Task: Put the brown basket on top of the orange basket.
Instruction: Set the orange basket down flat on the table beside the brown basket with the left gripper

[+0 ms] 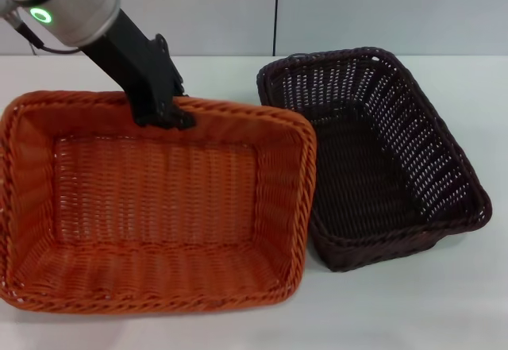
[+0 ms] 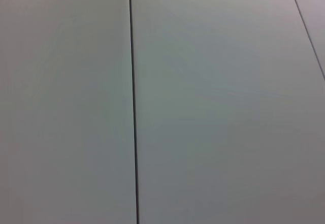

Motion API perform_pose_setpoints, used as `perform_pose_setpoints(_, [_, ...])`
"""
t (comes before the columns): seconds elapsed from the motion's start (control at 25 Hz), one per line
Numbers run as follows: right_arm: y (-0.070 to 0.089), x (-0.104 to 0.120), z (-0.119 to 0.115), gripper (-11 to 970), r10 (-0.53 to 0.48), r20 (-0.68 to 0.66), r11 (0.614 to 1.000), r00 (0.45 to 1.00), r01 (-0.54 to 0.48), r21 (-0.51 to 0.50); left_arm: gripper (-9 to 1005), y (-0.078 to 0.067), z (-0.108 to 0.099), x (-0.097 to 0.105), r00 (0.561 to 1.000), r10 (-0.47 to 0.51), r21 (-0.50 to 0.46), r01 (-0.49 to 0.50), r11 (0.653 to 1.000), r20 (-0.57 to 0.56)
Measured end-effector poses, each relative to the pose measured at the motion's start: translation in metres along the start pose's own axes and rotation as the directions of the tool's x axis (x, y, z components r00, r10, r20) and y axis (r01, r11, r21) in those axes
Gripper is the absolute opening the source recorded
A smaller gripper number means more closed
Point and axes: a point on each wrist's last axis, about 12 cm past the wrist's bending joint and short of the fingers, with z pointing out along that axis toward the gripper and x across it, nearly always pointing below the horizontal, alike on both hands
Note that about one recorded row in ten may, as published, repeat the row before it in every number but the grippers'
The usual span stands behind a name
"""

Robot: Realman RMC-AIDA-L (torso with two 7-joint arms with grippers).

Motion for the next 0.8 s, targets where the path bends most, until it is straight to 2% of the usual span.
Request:
perform_pose_setpoints(0.16, [-0.003,-0.001,-0.001,637,-0.002,0.004,1.000,1.000,0.002,0.004,166,-0.002,0.014,-0.007,1.000,0.017,0.028,-0.017,0.999,0.003])
perform_pose_setpoints(0.36, [-0.005,-0.003,-0.004,637,-0.003,0.012,1.000,1.000,0.003,0.006,166,-0.002,0.019,-0.011,1.000,0.028,0.023,-0.028,0.999,0.014])
perform_pose_setpoints(0.48, [-0.004,-0.004,-0.006,637,-0.001,0.016,1.000,1.000,0.001,-0.001,166,0.003,0.025,-0.010,1.000,0.028,-0.012,-0.028,1.000,-0.001])
perform_pose_setpoints(0.8, [-0.004,-0.005,-0.008,637,-0.002,0.023,1.000,1.000,0.002,-0.004,165,0.002,0.044,-0.004,0.998,0.029,-0.089,-0.035,0.995,-0.063])
